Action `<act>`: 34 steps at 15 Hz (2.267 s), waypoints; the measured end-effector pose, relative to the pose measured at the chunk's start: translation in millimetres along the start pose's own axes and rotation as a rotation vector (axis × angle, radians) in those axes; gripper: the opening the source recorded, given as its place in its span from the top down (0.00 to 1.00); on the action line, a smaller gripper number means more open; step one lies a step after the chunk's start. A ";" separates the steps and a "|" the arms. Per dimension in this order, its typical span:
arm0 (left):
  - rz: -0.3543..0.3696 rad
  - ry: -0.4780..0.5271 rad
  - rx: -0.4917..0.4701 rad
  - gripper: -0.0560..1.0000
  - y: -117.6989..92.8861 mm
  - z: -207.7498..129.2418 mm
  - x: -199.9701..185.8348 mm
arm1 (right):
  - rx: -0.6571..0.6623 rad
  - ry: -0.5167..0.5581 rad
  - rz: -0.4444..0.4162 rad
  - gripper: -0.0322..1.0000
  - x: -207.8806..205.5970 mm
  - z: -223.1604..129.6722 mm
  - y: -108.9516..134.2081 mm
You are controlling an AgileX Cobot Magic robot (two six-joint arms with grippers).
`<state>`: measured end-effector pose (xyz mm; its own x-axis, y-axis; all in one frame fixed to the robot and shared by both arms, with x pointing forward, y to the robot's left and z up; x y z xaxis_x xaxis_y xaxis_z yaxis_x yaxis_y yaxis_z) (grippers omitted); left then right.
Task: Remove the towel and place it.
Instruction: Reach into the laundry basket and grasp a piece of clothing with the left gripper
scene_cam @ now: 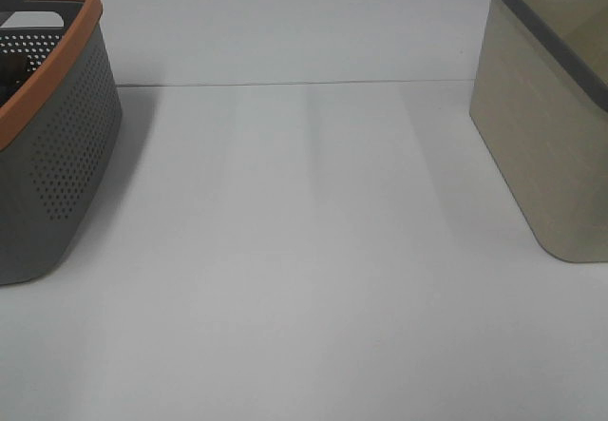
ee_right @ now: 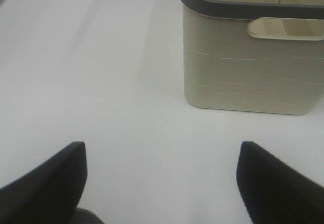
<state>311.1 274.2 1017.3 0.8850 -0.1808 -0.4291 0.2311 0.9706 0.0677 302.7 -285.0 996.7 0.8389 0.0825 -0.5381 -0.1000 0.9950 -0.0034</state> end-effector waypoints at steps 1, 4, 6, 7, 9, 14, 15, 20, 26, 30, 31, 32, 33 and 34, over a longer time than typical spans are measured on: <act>0.000 0.000 0.000 0.19 0.0 0.0 0.0 | 0.000 0.000 0.000 0.23 0.0 0.0 0.0; -0.002 0.000 -0.001 0.19 -0.3 0.1 0.0 | 0.000 0.000 0.000 0.23 0.0 0.0 0.0; -0.020 -0.004 -0.011 0.19 -3.5 0.7 0.0 | 0.000 0.000 0.000 0.23 0.0 0.0 0.0; -0.023 0.003 -0.014 0.19 -3.9 0.7 1.1 | 0.000 0.000 0.000 0.23 0.0 0.0 0.0; 0.000 0.014 -0.022 0.20 2.5 11.5 4.9 | 0.000 0.000 0.000 0.23 0.0 0.0 0.0; 0.204 -0.050 -0.165 0.25 50.9 79.3 25.2 | 0.000 0.000 0.000 0.23 0.0 0.0 0.0; 0.204 -0.050 -0.165 0.25 50.9 79.3 25.2 | 0.000 0.000 0.000 0.23 0.0 0.0 0.0; 0.368 0.131 -0.286 0.25 93.9 110.7 96.9 | 0.000 0.000 0.000 0.23 0.0 0.0 0.0; 0.443 0.513 -0.288 0.25 116.9 91.9 206.5 | 0.000 0.000 0.000 0.23 0.0 0.0 0.0; 0.487 0.621 -0.315 0.25 137.7 95.4 262.5 | 0.000 0.000 0.000 0.23 0.0 0.0 0.0; 0.502 0.653 -0.359 0.25 147.8 91.3 271.3 | 0.000 0.000 0.000 0.23 0.0 0.0 0.0; 0.502 0.685 -0.404 0.25 157.4 86.7 278.9 | 0.000 0.000 0.000 0.23 0.0 0.0 0.0; 0.493 0.708 -0.460 0.25 167.1 82.8 285.6 | 0.000 0.000 0.000 0.23 0.0 0.0 0.0; 0.470 0.719 -0.523 0.25 173.4 79.5 292.3 | 0.000 0.000 0.001 0.23 0.0 0.0 0.2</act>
<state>642.0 377.0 975.3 0.3469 0.2100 -0.9141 -0.4385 0.8979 0.0399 302.6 -284.8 996.7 0.8388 0.0834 -0.5380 -0.1006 0.9949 -0.0026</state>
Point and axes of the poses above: a point on each arm's last joint axis where the gripper is mounted, x pointing out along that axis toward the gripper, y along the wrist's bending axis when the last joint is at zero, z = x × y, the point moved 9 cm from there along x, pointing out along that axis toward the gripper, and after that the axes turned 1 degree about x, right-handed, at the moved point
